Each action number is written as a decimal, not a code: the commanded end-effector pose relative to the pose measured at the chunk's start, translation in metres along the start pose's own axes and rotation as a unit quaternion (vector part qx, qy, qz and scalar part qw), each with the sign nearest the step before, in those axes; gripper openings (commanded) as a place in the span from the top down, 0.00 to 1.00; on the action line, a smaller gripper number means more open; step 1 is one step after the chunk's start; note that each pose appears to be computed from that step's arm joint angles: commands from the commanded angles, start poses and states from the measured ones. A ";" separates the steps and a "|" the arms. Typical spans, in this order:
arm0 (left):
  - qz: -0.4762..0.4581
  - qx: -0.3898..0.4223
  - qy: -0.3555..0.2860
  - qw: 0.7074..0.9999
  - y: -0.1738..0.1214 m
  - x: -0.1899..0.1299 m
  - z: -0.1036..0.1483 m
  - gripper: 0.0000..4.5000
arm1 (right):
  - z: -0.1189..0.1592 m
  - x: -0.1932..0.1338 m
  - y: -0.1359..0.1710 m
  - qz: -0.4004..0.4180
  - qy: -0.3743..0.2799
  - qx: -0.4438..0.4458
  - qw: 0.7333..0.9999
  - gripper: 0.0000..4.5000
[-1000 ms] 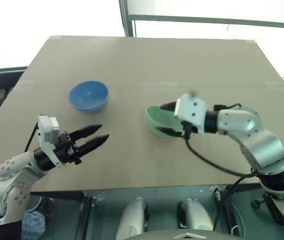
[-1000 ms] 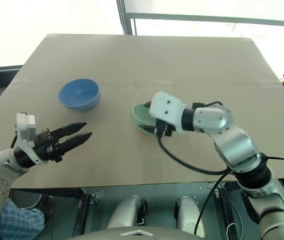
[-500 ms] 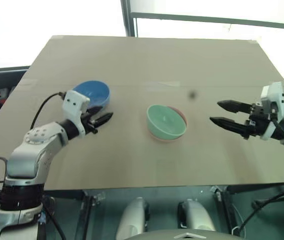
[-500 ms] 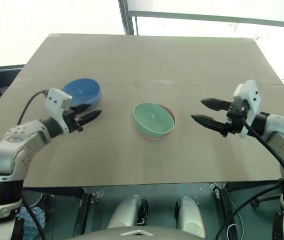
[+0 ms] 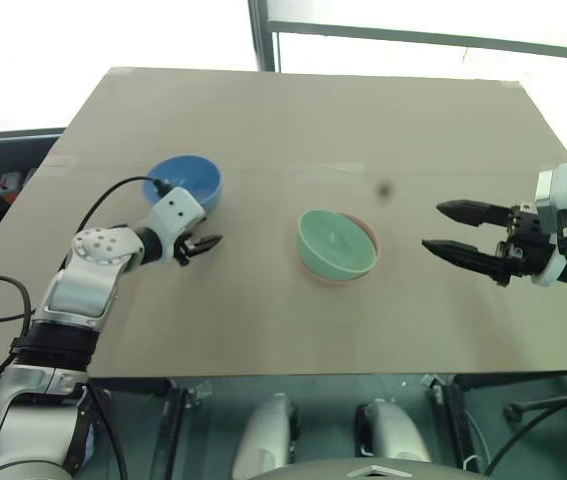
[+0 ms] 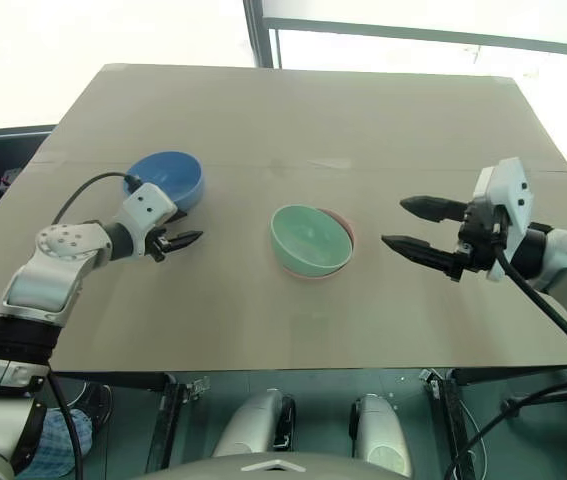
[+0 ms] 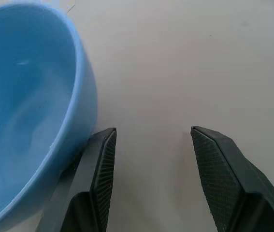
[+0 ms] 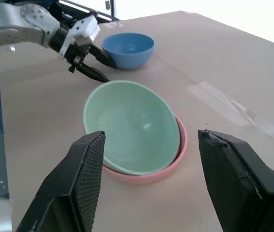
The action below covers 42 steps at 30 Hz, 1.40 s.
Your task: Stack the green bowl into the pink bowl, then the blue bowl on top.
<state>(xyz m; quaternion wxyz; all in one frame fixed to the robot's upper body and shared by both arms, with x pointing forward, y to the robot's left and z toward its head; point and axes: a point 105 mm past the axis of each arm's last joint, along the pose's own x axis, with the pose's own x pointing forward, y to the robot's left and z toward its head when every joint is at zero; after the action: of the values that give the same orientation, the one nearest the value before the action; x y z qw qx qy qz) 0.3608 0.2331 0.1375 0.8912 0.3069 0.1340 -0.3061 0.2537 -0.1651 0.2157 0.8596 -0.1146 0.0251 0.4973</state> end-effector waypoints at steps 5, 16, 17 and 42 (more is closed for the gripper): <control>0.026 0.009 -0.125 0.992 0.013 -0.003 0.069 0.42 | 0.010 -0.005 0.001 -0.010 -0.011 -0.035 0.999 0.29; 0.102 0.011 -0.066 0.993 0.042 -0.013 0.039 0.42 | 0.009 -0.003 -0.004 -0.009 -0.010 -0.039 0.999 0.29; 0.089 0.004 -0.056 0.994 0.036 -0.011 0.033 0.42 | 0.009 -0.003 -0.004 -0.009 -0.011 -0.039 0.999 0.29; 0.089 0.028 -0.010 0.996 0.033 -0.015 0.008 0.99 | 0.006 -0.001 -0.004 -0.012 -0.015 -0.040 0.999 0.27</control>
<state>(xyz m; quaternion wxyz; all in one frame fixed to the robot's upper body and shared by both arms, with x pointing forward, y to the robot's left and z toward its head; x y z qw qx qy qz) 0.3692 0.2537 0.1518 0.9069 0.3286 0.1097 -0.2397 0.2574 -0.1676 0.2147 0.8626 -0.1325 0.0077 0.4882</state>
